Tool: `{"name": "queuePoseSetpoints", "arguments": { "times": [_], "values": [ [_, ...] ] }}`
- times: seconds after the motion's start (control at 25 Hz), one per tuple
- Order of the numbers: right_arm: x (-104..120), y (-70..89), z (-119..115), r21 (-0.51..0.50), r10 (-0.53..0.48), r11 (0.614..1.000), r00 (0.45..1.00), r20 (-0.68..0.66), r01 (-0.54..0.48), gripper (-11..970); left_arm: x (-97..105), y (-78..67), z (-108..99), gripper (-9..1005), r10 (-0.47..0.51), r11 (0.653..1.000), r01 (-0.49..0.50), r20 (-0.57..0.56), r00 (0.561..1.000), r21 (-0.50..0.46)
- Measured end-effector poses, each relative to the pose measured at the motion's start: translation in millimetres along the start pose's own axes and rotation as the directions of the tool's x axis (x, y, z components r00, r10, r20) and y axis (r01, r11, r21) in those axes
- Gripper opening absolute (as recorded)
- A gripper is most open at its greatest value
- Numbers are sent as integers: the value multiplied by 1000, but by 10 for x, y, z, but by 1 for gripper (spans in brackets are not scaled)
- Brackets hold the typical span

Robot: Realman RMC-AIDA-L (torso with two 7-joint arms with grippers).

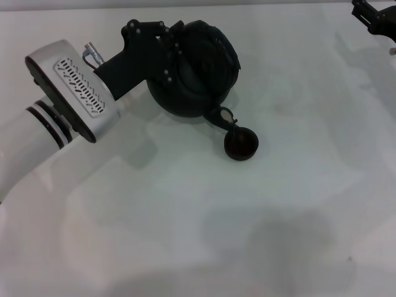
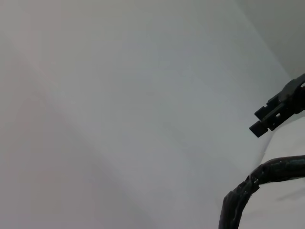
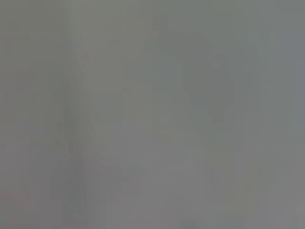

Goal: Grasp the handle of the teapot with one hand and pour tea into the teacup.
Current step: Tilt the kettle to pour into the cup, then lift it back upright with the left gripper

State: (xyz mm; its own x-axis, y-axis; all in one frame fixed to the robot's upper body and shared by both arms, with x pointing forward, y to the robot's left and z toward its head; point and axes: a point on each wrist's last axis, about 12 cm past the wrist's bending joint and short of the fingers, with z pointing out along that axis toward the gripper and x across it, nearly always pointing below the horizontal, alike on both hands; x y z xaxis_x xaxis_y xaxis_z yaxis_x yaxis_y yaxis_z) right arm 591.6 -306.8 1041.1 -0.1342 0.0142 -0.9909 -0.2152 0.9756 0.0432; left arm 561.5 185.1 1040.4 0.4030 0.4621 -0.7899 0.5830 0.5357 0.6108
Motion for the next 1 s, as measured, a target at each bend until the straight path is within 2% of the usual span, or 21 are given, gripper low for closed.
{"name": "queuePoseSetpoints", "arguments": {
  "times": [0.68,1.0],
  "values": [
    [-2,1,2,-1,0,1000,1000,0,0,868,-19,-11,8,82,-8,1000,8,9,1000,-6],
    [-7,-15,16,9,-3,1000,1000,-8,3,868,13,-82,-75,82,-44,999,43,-5,999,-16]
  ]
}}
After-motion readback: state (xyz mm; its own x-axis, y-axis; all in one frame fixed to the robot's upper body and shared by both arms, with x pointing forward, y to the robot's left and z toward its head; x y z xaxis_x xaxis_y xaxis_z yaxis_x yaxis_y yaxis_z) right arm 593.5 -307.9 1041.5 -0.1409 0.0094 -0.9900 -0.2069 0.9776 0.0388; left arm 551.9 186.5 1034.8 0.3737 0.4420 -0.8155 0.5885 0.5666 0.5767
